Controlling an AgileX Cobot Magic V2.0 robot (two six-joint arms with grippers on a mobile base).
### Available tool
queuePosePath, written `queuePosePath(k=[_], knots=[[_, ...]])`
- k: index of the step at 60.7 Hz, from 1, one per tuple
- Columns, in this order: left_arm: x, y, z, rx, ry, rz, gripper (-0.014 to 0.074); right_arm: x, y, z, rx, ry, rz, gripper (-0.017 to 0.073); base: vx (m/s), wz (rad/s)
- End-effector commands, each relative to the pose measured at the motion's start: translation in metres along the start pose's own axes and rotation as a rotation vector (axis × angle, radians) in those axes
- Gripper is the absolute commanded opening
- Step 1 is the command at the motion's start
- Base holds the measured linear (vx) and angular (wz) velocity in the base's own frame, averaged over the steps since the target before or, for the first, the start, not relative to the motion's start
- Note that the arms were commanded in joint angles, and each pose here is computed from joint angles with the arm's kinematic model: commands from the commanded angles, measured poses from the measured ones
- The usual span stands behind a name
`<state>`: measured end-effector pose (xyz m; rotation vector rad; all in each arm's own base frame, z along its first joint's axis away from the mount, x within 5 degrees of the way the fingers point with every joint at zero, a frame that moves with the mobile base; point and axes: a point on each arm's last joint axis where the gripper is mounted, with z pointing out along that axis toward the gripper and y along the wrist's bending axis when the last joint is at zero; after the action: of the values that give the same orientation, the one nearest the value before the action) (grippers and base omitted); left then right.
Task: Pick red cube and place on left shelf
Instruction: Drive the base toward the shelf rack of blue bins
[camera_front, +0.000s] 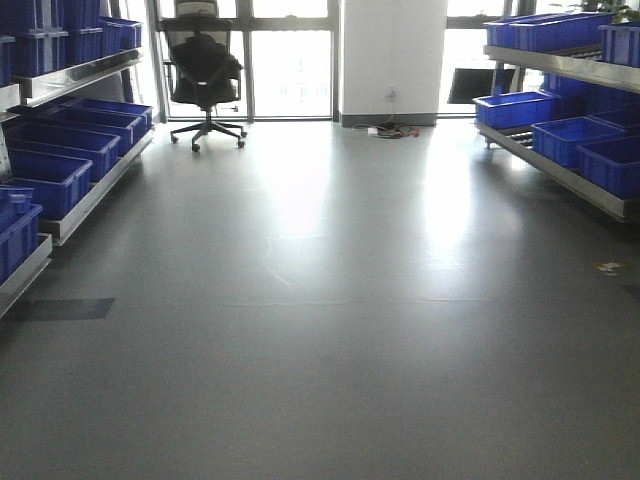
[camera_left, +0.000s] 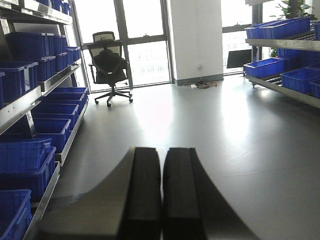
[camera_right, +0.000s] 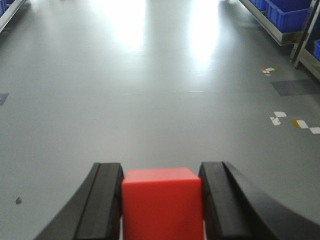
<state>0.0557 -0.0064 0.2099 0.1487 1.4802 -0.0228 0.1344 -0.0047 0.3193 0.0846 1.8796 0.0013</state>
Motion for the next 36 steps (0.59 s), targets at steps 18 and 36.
queuePosePath(k=[18, 36], knots=[[0.0004, 0.0001, 0.0009, -0.004, -0.053, -0.001, 0.0106, -0.0172, 0.0013, -0.0041, -0.011, -0.116, -0.009, 0.0050, 0.60, 0.14], [0.0004, 0.0001, 0.0009, -0.004, -0.053, -0.001, 0.0106, -0.0172, 0.0013, -0.0041, -0.011, -0.116, -0.009, 0.0050, 0.61, 0.28]])
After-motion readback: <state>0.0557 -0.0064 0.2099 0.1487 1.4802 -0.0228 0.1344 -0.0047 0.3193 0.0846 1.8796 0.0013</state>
